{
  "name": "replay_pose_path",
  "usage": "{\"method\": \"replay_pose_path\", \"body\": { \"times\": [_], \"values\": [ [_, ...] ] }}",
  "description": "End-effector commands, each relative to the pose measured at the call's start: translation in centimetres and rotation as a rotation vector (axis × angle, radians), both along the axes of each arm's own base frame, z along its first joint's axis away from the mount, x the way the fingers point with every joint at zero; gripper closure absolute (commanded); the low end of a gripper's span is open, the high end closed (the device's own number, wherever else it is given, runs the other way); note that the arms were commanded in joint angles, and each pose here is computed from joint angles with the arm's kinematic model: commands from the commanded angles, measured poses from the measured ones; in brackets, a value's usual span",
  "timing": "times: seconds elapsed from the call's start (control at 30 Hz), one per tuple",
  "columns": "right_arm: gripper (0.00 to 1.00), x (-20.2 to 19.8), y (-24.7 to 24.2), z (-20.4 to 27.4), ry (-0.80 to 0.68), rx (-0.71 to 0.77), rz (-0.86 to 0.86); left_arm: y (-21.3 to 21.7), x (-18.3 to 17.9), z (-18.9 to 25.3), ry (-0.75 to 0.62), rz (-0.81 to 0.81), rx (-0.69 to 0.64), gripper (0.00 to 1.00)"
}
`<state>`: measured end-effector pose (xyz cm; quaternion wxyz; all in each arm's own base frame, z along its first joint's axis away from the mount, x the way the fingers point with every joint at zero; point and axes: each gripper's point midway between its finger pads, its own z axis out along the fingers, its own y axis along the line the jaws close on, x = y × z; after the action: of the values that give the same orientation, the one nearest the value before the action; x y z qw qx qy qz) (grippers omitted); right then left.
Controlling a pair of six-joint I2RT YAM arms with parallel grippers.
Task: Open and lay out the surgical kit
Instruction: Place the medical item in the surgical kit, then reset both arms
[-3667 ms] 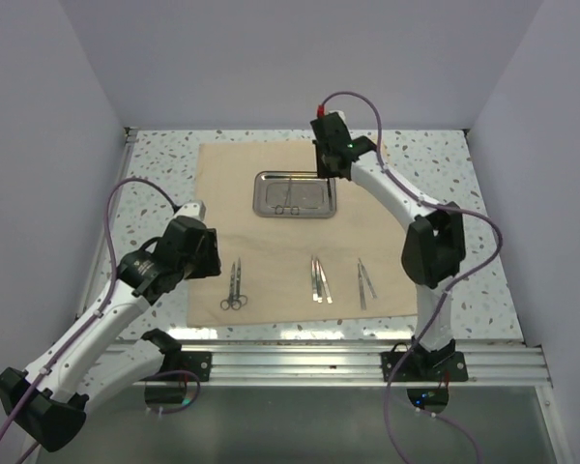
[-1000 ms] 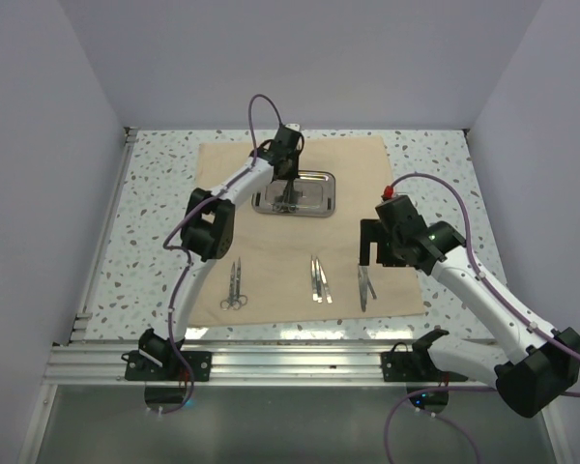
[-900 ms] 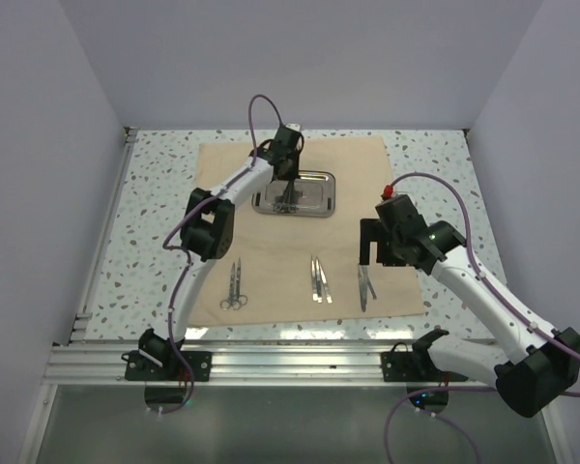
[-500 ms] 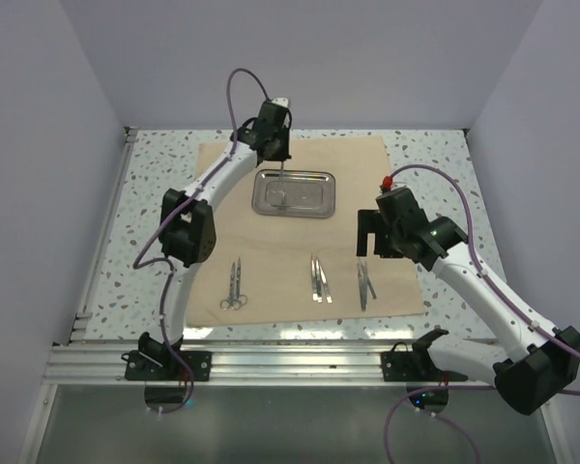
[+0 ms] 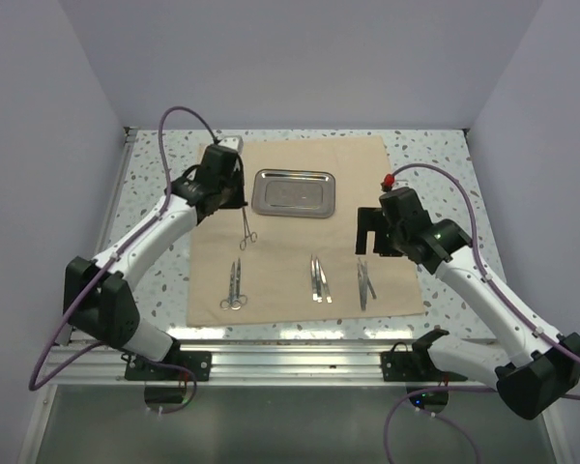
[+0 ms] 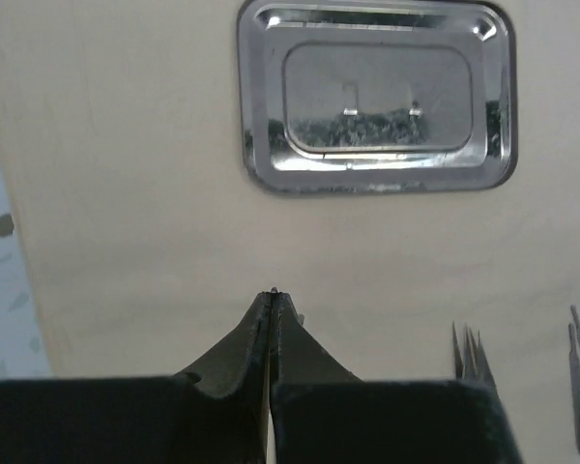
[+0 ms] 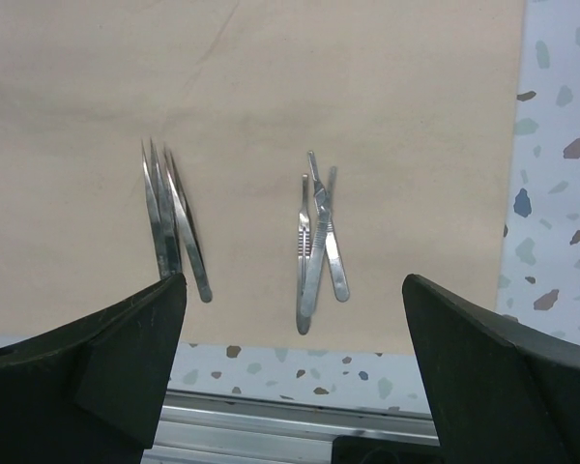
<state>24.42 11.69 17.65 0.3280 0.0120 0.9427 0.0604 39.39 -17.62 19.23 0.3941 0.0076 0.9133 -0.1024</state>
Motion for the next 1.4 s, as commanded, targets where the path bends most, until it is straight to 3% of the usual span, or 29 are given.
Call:
{"method": "replay_pose_path", "body": {
  "times": [0.0, 0.2, 0.43, 0.67, 0.9, 1.03, 1.2, 1.3, 1.37],
  "values": [
    [0.02, -0.2, 0.2, 1.0, -0.042, 0.029, 0.014, 1.2, -5.1, -1.8, 0.043, 0.017, -0.042, 1.0],
    [0.03, -0.6, 0.0, 0.4, -0.032, 0.026, 0.018, 1.7, -11.1, -4.6, 0.117, -0.02, -0.097, 1.0],
    [0.03, -0.4, 0.4, -0.3, -0.02, 0.038, 0.019, 1.1, -12.6, -4.0, 0.112, -0.124, -0.122, 1.0],
    [0.03, -0.5, 0.5, -0.3, -0.023, 0.051, 0.008, 0.0, -15.2, -7.2, 0.266, -0.295, -0.091, 1.0],
    [0.03, -1.0, 0.1, -0.8, -0.013, 0.046, 0.002, 2.2, -15.6, -10.5, 0.382, -0.271, 0.059, 1.0],
    [0.03, -1.1, 0.0, -1.3, -0.004, 0.039, 0.001, 4.7, -14.7, -11.8, 0.405, -0.159, 0.192, 0.99],
    [0.03, -1.0, 0.2, -1.4, -0.002, 0.037, 0.012, 4.6, -12.7, -10.3, 0.357, -0.072, 0.183, 0.6],
    [0.02, -0.8, 0.2, -1.3, -0.005, 0.032, 0.017, 2.8, -11.9, -8.8, 0.302, -0.075, 0.114, 0.51],
    [0.02, -0.6, 0.7, -0.6, -0.024, 0.043, 0.048, 1.9, -11.5, -7.8, 0.267, -0.074, 0.101, 0.51]
  ]
}}
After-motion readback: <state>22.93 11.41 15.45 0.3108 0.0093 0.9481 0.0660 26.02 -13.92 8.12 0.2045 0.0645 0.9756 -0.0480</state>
